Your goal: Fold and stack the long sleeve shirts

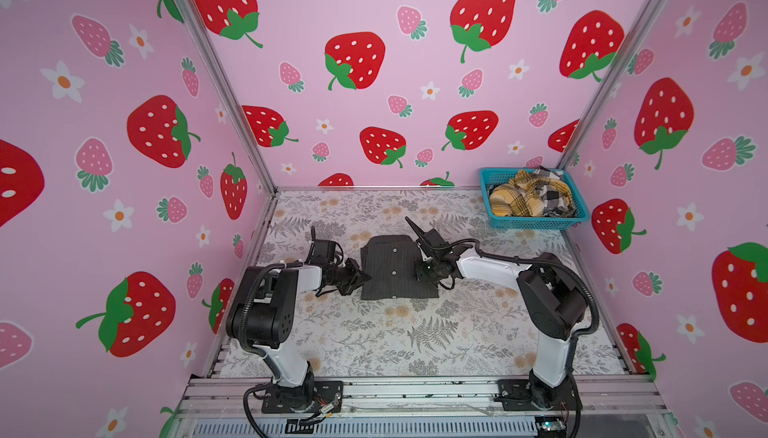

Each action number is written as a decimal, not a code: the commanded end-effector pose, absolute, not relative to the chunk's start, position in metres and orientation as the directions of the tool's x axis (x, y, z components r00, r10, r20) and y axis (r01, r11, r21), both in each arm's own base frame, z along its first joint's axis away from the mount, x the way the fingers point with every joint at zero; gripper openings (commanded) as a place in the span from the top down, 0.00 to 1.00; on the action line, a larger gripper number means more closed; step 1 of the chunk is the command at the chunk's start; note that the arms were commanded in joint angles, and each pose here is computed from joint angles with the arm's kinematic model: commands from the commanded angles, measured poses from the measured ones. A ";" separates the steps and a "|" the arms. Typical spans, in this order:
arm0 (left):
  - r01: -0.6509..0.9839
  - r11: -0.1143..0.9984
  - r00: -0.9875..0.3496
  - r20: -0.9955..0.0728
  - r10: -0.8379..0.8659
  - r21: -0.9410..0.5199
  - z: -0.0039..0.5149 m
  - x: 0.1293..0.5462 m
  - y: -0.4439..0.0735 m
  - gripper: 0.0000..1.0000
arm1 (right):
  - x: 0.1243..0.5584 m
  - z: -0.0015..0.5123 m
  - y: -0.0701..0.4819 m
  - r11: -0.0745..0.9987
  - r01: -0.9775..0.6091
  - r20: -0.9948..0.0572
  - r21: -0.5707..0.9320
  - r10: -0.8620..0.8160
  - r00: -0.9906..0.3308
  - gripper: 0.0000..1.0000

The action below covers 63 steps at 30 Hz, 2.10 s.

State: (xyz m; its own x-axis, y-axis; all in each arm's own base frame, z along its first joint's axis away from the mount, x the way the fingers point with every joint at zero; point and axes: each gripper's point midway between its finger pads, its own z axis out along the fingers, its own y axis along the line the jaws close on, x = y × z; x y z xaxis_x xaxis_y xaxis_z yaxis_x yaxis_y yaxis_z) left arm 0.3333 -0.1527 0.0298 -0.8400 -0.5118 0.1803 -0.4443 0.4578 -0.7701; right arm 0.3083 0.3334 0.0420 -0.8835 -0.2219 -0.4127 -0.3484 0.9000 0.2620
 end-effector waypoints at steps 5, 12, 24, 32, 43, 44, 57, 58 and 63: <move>-0.489 0.396 -0.817 0.248 -0.521 -0.777 0.020 0.313 -0.157 1.00 | 0.311 0.063 0.326 0.906 -0.338 -0.437 0.253 -0.205 -0.876 0.64; -0.548 0.407 -0.781 0.274 -0.561 -0.731 -0.003 0.301 -0.148 0.73 | 0.302 0.095 0.322 0.898 -0.337 -0.468 0.283 -0.177 -0.866 0.67; -0.446 0.628 -0.837 0.048 -0.546 -0.638 0.071 0.295 -0.120 0.42 | 0.307 0.106 0.310 0.907 -0.322 -0.480 0.271 -0.163 -0.862 0.70; -0.392 0.632 -0.877 0.063 -0.477 -0.668 0.079 0.299 -0.145 0.55 | 0.303 0.090 0.311 0.906 -0.321 -0.444 0.275 -0.177 -0.878 0.73; -0.351 0.642 -0.888 0.024 -0.459 -0.682 0.071 0.317 -0.151 0.41 | 0.300 0.059 0.301 0.916 -0.302 -0.397 0.266 -0.181 -0.900 0.63; -0.350 0.638 -0.888 0.026 -0.459 -0.686 0.069 0.318 -0.152 0.41 | 0.300 0.057 0.299 0.916 -0.299 -0.394 0.266 -0.180 -0.901 0.59; -0.360 0.440 -0.881 0.143 -0.452 -0.823 0.059 0.336 -0.185 0.84 | 0.299 0.020 0.315 0.887 -0.298 -0.336 0.353 -0.177 -0.925 0.58; -0.351 0.405 -0.878 0.146 -0.455 -0.844 0.066 0.338 -0.188 0.92 | 0.297 0.020 0.316 0.883 -0.297 -0.334 0.364 -0.174 -0.927 0.58; -0.299 0.357 -0.885 0.117 -0.451 -0.885 0.095 0.336 -0.192 0.91 | 0.292 0.019 0.317 0.874 -0.289 -0.326 0.391 -0.163 -0.931 0.57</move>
